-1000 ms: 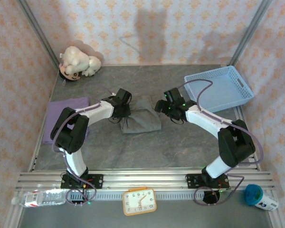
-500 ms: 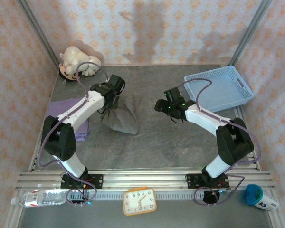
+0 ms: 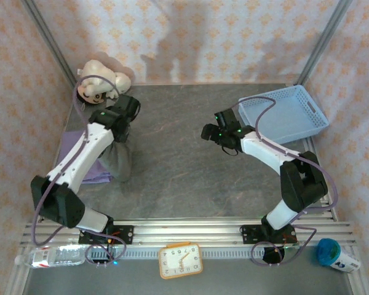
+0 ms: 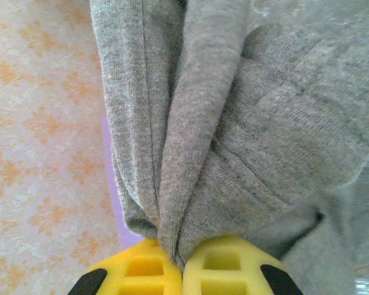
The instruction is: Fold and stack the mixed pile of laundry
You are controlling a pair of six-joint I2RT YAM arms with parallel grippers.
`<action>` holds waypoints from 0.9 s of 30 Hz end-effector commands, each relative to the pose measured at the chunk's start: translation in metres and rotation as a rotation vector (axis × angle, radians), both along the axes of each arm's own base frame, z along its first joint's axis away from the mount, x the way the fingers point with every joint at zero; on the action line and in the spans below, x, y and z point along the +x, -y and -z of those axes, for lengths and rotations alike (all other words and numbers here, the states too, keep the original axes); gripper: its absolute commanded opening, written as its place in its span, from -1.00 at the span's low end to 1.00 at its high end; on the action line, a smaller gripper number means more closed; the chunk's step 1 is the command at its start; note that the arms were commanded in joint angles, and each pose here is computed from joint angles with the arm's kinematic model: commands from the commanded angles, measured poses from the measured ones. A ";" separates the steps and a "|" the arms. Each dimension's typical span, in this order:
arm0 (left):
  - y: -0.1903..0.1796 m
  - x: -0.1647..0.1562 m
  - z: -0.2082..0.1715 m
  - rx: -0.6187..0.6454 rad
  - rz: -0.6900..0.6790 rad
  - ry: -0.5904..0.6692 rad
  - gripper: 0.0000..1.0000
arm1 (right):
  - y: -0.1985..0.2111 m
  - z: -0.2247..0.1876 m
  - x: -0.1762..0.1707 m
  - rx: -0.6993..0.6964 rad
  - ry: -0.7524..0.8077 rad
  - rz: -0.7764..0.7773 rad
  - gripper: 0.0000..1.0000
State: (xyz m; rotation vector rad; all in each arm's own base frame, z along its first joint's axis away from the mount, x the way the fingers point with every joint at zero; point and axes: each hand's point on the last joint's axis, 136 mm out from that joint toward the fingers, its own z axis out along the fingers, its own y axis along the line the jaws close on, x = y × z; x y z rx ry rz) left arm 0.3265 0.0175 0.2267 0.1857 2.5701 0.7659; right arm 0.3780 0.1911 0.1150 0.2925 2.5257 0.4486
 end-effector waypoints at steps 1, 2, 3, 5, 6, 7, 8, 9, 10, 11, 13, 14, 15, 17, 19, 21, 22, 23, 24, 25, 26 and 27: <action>-0.021 -0.011 -0.011 0.030 0.005 0.006 -1.00 | 0.000 -0.001 0.003 -0.008 -0.012 -0.004 0.71; -0.023 -0.011 -0.009 0.016 0.004 0.004 -1.00 | 0.000 0.000 0.003 -0.005 -0.014 -0.001 0.71; -0.027 -0.012 -0.008 -0.002 -0.002 0.011 -1.00 | 0.000 -0.001 0.003 -0.002 -0.014 0.004 0.71; -0.031 -0.011 -0.005 -0.038 -0.015 0.035 -1.00 | -0.001 0.000 0.003 0.006 -0.017 0.014 0.71; -0.037 -0.010 -0.003 -0.030 -0.029 0.047 -1.00 | -0.002 0.000 0.003 0.012 -0.019 0.013 0.71; -0.047 -0.009 -0.004 0.011 -0.054 0.053 -1.00 | -0.003 0.000 0.003 0.019 -0.019 0.011 0.71; -0.056 -0.010 -0.005 0.056 -0.076 0.051 -1.00 | -0.004 0.000 0.003 0.023 -0.021 0.011 0.70; -0.067 -0.010 -0.006 0.096 -0.109 0.051 -1.00 | -0.005 -0.001 0.003 0.026 -0.021 0.008 0.70; -0.083 -0.011 -0.009 0.158 -0.167 0.056 -0.63 | -0.005 -0.002 0.003 0.027 -0.019 0.007 0.70; -0.098 -0.012 -0.012 0.226 -0.223 0.056 -0.18 | -0.005 -0.002 0.003 0.026 -0.019 0.003 0.70; -0.134 -0.013 -0.014 0.341 -0.356 0.041 0.56 | -0.005 -0.005 0.004 0.020 -0.016 -0.004 0.70; -0.149 -0.012 -0.014 0.365 -0.414 0.046 0.89 | -0.005 -0.005 0.003 0.017 -0.016 -0.008 0.70; -0.164 -0.012 -0.015 0.394 -0.488 0.060 1.00 | -0.004 -0.006 0.003 0.013 -0.016 -0.014 0.70; -0.173 -0.006 -0.017 0.373 -0.551 0.080 1.00 | -0.002 -0.008 0.001 -0.005 -0.014 -0.021 0.70; -0.167 0.005 -0.017 0.314 -0.537 0.115 1.00 | 0.006 -0.010 -0.002 -0.036 -0.005 -0.013 0.70; -0.160 0.009 -0.017 0.246 -0.533 0.170 1.00 | 0.014 -0.012 -0.004 -0.064 0.007 0.001 0.70; -0.156 0.010 -0.016 0.208 -0.529 0.195 1.00 | 0.020 -0.014 -0.005 -0.073 0.012 0.013 0.71; -0.151 0.011 -0.016 0.173 -0.523 0.217 1.00 | 0.025 -0.014 -0.005 -0.078 0.015 0.022 0.71; -0.146 0.011 -0.014 0.134 -0.514 0.237 0.99 | 0.032 -0.015 -0.005 -0.082 0.017 0.037 0.70; -0.140 0.012 -0.013 0.097 -0.504 0.258 1.00 | 0.042 -0.015 -0.005 -0.092 0.016 0.057 0.71; -0.135 0.012 -0.012 0.072 -0.492 0.274 1.00 | 0.051 -0.015 -0.005 -0.102 0.015 0.074 0.70; -0.127 0.014 -0.011 0.040 -0.473 0.293 1.00 | 0.063 -0.016 -0.004 -0.121 0.019 0.094 0.71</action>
